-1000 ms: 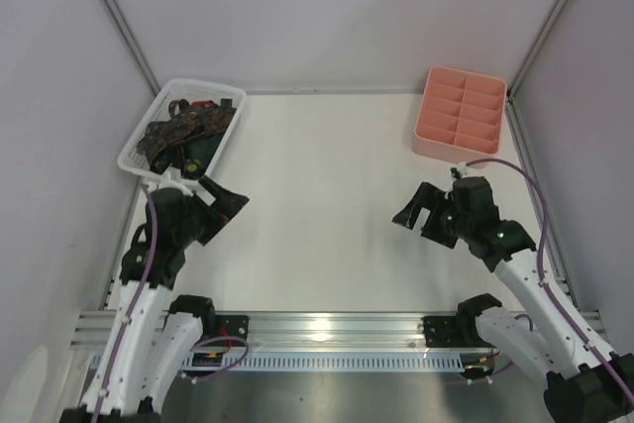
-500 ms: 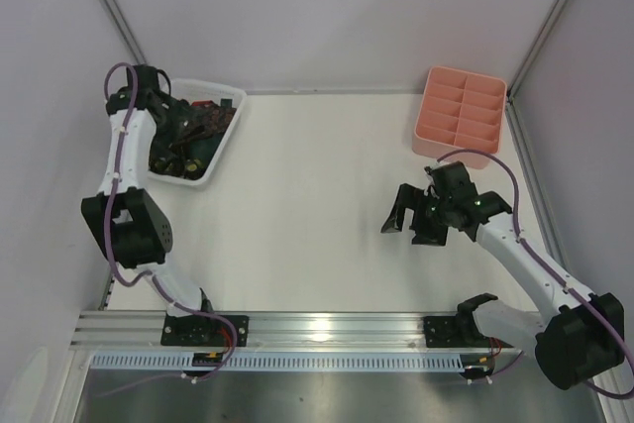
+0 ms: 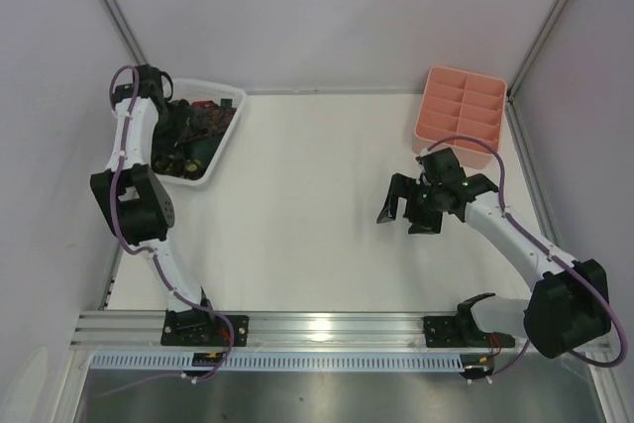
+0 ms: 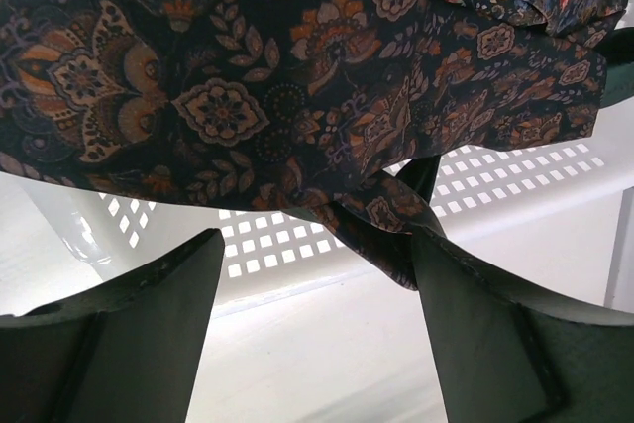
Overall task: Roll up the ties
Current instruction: Grab a tie with the left arm, then move the tie to the center of the board, then flatten the tie
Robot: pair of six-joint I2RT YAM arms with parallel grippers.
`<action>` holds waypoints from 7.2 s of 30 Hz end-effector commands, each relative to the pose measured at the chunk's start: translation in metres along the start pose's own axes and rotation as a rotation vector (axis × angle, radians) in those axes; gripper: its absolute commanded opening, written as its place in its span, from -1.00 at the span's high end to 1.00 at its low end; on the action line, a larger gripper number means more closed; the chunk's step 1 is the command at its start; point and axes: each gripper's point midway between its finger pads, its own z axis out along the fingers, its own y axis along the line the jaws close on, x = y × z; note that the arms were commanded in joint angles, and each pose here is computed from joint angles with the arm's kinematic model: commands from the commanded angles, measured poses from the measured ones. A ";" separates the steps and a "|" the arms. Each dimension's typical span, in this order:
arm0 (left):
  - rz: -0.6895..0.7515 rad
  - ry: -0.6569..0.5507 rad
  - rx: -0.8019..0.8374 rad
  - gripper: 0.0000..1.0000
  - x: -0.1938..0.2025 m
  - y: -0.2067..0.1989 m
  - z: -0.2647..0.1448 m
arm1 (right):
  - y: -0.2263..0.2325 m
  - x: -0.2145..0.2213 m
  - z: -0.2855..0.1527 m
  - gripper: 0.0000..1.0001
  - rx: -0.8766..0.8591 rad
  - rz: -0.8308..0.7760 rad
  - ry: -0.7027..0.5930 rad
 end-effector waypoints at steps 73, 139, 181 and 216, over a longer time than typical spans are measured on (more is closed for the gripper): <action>0.091 0.306 1.091 0.99 0.155 -0.011 -0.301 | 0.088 -0.051 -0.032 -0.98 -0.193 -0.271 -0.120; 1.846 -0.105 0.112 -0.40 0.340 0.143 -0.097 | 0.060 0.041 -0.032 -1.00 -0.239 -0.076 0.075; 0.589 0.793 1.138 0.99 0.342 -0.017 -0.264 | 0.077 -0.003 -0.064 -0.99 -0.345 -0.043 0.008; 0.539 0.323 0.645 0.99 0.287 0.158 -0.103 | 0.061 -0.006 0.107 -0.77 -0.015 -0.621 0.053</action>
